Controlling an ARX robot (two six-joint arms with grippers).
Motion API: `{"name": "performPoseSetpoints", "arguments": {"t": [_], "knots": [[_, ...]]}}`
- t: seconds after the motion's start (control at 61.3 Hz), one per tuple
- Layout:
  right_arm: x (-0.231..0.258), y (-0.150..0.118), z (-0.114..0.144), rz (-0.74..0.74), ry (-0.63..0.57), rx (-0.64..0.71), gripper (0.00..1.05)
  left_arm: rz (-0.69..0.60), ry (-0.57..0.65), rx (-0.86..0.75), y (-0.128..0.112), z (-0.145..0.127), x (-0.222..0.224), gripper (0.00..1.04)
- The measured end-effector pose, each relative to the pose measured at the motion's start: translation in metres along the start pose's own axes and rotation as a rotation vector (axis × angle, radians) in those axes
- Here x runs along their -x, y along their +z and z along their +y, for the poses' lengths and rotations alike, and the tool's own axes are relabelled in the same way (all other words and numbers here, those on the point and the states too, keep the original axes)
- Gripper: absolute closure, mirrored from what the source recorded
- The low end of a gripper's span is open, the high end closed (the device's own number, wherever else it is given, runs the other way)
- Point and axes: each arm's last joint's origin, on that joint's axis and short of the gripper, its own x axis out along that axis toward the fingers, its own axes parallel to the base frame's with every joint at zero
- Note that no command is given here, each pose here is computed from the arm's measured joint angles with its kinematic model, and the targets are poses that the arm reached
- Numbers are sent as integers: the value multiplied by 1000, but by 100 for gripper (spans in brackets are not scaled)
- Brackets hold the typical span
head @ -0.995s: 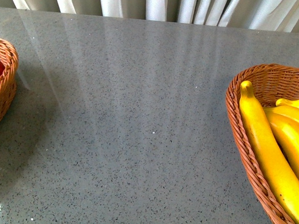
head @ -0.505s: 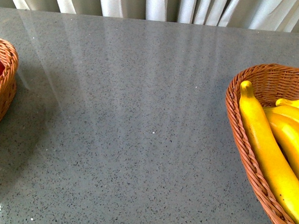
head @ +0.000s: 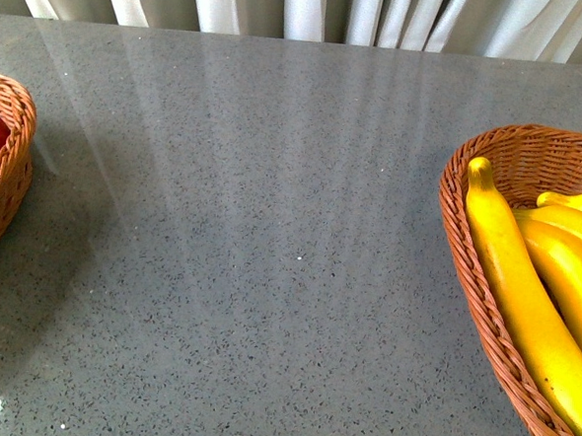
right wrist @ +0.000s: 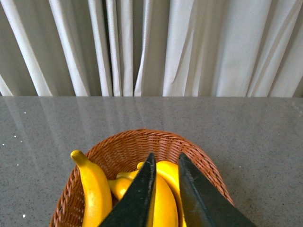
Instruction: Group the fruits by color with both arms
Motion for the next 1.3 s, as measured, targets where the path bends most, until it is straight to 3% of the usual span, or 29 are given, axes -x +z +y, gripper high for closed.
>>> {"name": "performPoseSetpoints", "arguments": {"t": [0.408, 1.304], "knots": [[0, 0, 0, 0, 0, -1, 8, 0, 0, 0, 0, 0, 0, 9], [0, 0, 0, 0, 0, -1, 9, 0, 0, 0, 0, 0, 0, 9]]}}
